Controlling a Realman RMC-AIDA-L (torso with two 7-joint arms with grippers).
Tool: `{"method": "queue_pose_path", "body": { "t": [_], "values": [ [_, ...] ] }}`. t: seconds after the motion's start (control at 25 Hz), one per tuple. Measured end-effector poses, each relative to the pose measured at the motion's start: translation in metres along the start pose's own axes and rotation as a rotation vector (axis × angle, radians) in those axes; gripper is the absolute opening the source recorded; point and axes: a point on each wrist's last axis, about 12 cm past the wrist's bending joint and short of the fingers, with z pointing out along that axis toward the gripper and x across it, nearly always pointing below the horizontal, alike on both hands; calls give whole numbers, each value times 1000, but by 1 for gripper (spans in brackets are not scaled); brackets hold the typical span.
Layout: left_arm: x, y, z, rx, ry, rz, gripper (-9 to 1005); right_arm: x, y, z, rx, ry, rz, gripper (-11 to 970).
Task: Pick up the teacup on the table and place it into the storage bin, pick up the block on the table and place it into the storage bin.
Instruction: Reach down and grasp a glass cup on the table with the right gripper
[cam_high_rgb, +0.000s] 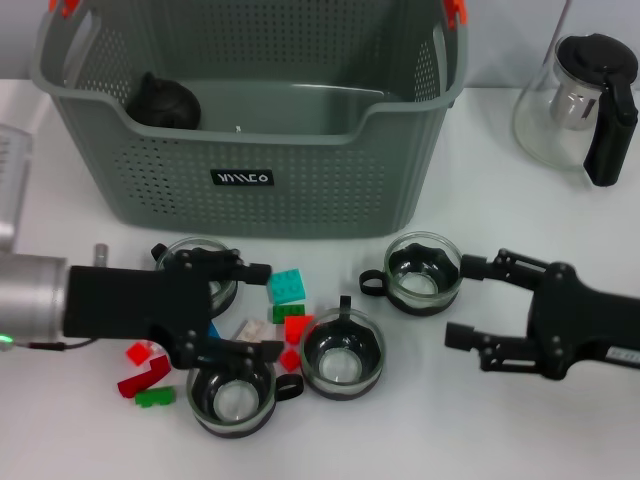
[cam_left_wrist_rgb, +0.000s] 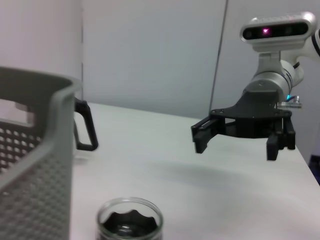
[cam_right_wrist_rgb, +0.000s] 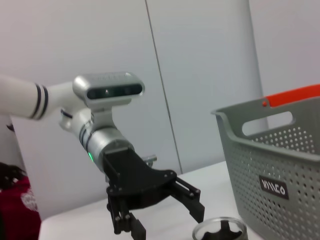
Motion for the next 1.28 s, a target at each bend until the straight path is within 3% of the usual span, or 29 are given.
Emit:
{"method": "queue_pose_path", "body": {
  "t": [0.24,0.4,0.44,0.68,0.96,1.2,1.28],
  "values": [
    [-4,3,-29,-78,-59,-35,904,-36,-3,-8,-122,42,20,913],
    [-3,4,-35,-108,-77,-44,904,-66,-7,-9,-180,119,39,912],
    [-3,4,-35,-112,-76,-46,904,-77,-10,-2,-193,220,46,912],
    [0,6,-36,-141,-74,-54,904,-93,-17,27,-217,490,28,903],
    [3,7,-35,-167,-65,-63,905,-119,-27,71,-244,734,-69,848],
    [6,6,-36,-181,-68,-72,905,-132,-31,101,-185,905,-136,668],
    [8,5,-35,-187,-69,-77,905,-136,-32,106,-145,941,-158,670]
  ]
}}
